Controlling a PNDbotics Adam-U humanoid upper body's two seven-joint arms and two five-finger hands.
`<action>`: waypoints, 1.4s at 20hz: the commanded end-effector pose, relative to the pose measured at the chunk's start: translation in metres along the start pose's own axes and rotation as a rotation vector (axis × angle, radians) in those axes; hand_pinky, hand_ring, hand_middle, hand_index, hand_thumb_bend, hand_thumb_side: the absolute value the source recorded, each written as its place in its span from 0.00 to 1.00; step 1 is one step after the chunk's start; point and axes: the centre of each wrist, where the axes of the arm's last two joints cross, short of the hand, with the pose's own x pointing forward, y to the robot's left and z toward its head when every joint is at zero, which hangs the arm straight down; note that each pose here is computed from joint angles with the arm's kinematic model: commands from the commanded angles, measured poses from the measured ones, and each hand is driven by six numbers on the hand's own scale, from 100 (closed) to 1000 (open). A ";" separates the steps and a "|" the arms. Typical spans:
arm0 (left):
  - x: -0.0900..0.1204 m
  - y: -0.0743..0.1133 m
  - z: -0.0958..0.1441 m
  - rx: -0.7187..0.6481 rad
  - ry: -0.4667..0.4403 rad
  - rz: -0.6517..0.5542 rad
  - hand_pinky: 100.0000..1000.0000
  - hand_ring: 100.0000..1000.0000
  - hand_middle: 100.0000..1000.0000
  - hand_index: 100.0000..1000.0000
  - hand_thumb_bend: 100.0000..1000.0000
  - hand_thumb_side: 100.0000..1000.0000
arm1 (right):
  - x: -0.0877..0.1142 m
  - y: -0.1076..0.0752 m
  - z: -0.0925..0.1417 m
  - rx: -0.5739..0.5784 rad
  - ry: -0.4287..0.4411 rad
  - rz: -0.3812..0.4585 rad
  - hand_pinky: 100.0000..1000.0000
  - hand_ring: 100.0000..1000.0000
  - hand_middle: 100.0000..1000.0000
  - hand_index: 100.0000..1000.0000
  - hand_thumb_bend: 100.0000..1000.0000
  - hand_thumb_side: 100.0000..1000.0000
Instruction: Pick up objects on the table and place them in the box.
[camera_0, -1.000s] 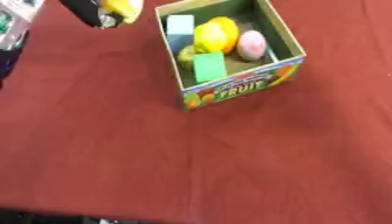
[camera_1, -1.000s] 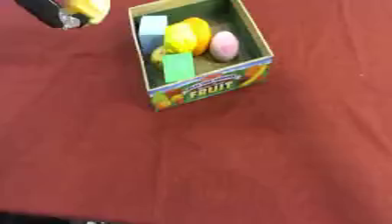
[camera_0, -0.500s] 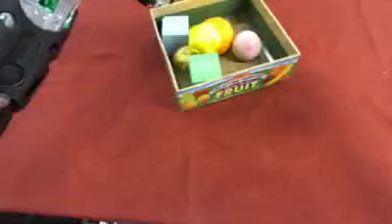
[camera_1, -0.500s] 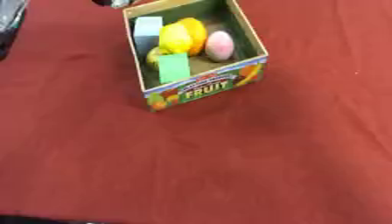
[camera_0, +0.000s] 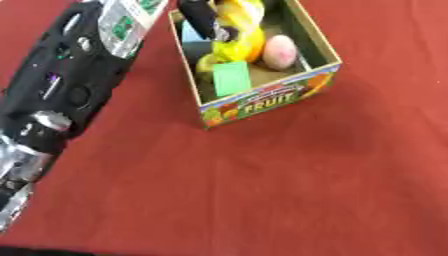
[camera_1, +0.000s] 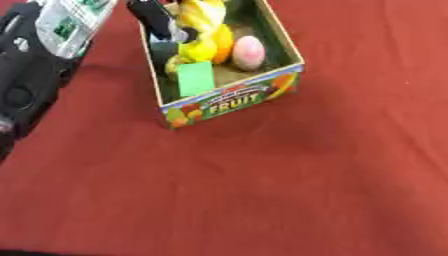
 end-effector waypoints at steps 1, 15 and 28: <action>-0.004 0.007 0.002 0.005 0.002 -0.035 0.81 0.78 0.76 0.89 0.43 0.03 | 0.007 -0.005 -0.005 0.007 -0.030 0.013 0.75 0.65 0.58 0.69 0.00 0.45; -0.011 0.044 0.054 0.296 -0.080 0.035 0.75 0.67 0.64 0.77 0.06 0.04 | 0.005 -0.006 -0.002 -0.007 -0.017 0.003 0.75 0.65 0.58 0.69 0.00 0.44; -0.035 -0.016 0.201 1.226 -0.133 0.343 0.73 0.61 0.59 0.77 0.00 0.29 | 0.006 -0.007 -0.005 -0.053 -0.040 -0.026 0.75 0.66 0.58 0.69 0.00 0.45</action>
